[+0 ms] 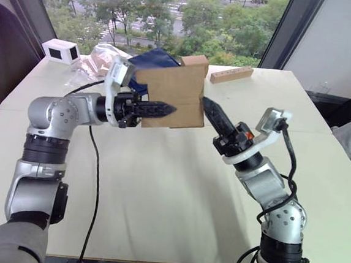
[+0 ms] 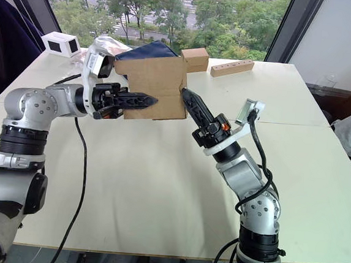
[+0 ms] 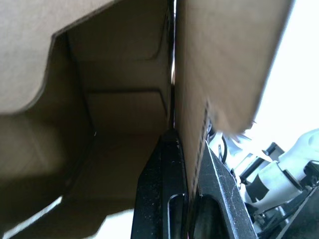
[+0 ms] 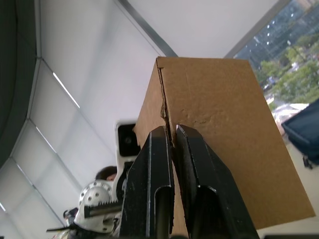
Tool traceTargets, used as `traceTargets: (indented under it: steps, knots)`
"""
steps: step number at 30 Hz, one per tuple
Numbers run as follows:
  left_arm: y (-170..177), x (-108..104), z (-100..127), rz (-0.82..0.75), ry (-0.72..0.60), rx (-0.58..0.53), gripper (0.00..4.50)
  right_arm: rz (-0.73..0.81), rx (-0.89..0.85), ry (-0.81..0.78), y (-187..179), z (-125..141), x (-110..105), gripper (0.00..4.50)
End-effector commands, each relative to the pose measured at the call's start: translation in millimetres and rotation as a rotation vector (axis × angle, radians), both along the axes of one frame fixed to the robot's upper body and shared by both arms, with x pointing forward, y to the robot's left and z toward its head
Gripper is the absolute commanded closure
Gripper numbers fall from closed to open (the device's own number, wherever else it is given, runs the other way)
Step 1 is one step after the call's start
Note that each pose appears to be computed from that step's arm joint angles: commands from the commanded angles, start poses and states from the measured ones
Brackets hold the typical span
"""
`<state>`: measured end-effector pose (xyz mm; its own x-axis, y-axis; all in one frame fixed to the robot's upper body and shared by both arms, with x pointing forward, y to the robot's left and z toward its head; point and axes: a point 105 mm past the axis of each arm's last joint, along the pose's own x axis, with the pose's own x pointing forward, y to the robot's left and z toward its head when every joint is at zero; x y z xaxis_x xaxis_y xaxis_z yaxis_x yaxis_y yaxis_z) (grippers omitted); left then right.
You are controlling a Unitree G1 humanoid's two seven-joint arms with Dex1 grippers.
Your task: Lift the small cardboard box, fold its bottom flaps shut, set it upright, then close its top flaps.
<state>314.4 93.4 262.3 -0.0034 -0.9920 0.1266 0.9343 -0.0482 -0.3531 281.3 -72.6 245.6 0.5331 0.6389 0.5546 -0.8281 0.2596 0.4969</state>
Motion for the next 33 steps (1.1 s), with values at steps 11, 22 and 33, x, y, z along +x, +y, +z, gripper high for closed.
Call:
traceTargets:
  steps: [11, 22, 33]
  knots:
    - [8.4, -7.9, 22.9, -0.032, -0.072, -0.019, 4.50, -0.050, 0.072, -0.077, -48.7, 26.0, -12.9, 4.38]
    - [-0.5, -10.5, 19.5, -0.073, -0.075, -0.002, 4.50, -0.051, -0.135, -0.097, -23.2, 14.6, -2.7, 4.38]
    - [-9.7, -3.7, 7.0, -0.085, -0.083, 0.073, 4.50, 0.056, -0.219, -0.113, 20.6, -1.5, -9.6, 4.38]
